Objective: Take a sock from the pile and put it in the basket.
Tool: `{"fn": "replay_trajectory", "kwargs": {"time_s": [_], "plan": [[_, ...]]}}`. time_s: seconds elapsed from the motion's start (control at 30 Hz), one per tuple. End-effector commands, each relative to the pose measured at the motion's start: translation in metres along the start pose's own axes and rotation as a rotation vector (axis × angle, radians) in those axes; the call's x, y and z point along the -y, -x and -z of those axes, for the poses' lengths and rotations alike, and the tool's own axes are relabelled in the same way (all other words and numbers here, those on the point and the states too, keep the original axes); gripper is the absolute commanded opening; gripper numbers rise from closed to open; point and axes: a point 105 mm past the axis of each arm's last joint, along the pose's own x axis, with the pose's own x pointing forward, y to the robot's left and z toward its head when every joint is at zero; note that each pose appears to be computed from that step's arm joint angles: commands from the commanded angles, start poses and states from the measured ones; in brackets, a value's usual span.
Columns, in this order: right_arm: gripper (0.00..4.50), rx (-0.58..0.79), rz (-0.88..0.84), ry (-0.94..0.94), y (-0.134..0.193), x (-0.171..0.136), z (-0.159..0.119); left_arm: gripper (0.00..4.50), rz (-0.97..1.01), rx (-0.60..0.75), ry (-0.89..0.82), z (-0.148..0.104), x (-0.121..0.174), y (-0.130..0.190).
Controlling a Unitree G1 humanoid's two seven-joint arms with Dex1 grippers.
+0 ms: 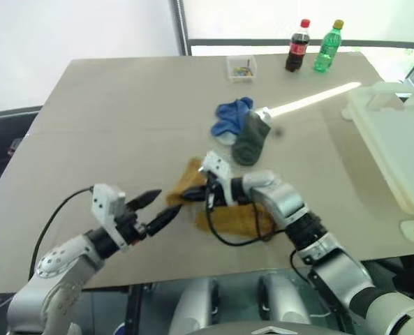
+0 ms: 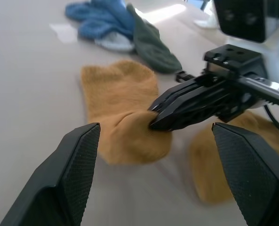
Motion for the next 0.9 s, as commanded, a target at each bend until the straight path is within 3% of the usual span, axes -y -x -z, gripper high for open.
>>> {"fn": "replay_trajectory", "kwargs": {"time_s": [0.03,0.07,0.17,0.3,0.47,0.6,0.73,0.9], "plan": [[0.09,0.042,-0.070,0.100,-0.011,-0.010,-0.022,4.02,0.047,-0.004,-0.016,-0.009,0.010,0.008],[0.09,0.055,-0.057,0.134,-0.011,-0.008,-0.026,4.02,0.042,-0.005,-0.014,-0.009,0.010,0.009],[0.80,0.098,-0.036,0.154,-0.001,-0.005,-0.034,4.02,0.026,0.000,-0.001,-0.006,0.014,0.009],[2.46,0.105,0.035,0.218,0.021,0.001,-0.039,4.02,-0.005,0.021,0.015,-0.003,0.016,0.008],[2.46,0.112,0.089,0.243,0.044,0.012,-0.054,4.02,-0.055,0.038,0.059,0.001,0.011,0.008],[2.46,0.078,0.306,0.317,0.049,0.054,-0.063,4.02,-0.095,0.025,0.053,0.006,0.009,0.007],[2.46,0.017,0.387,0.323,0.039,0.081,-0.057,4.02,-0.118,0.021,0.066,0.011,0.016,0.011],[2.46,-0.063,0.327,0.330,0.022,0.083,-0.034,4.02,-0.166,0.030,0.063,0.012,0.016,0.017]]}}
